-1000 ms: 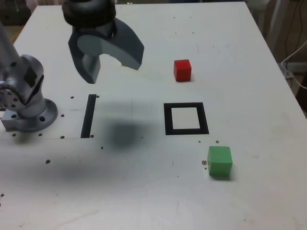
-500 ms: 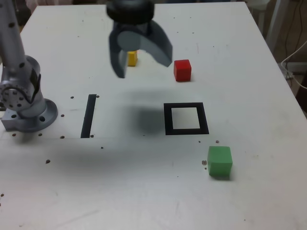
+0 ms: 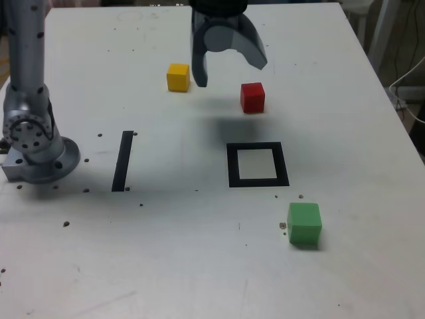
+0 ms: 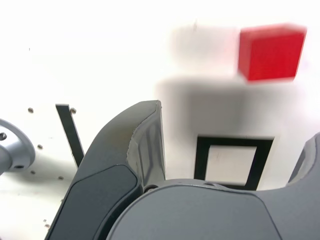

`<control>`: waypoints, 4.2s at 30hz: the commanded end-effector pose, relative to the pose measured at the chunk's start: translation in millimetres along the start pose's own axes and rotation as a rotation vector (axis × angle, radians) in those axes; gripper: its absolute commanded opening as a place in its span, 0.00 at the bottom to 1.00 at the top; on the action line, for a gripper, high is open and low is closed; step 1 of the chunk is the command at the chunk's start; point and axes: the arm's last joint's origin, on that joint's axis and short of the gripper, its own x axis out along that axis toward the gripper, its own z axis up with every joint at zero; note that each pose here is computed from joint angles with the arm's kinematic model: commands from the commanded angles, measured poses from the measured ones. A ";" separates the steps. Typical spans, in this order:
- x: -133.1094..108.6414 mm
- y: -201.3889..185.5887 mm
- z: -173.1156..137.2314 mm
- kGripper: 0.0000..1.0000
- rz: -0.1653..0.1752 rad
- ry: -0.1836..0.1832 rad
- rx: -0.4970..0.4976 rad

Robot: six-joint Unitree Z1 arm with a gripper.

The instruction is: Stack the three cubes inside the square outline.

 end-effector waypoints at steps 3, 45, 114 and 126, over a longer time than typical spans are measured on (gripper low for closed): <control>6.0 11.6 11.8 0.96 0.017 0.013 -0.017; 78.3 36.0 72.0 0.75 -0.010 0.085 -0.021; 16.1 -136.1 40.7 0.25 0.025 0.023 0.140; 36.7 -139.5 55.7 0.25 0.023 0.045 0.134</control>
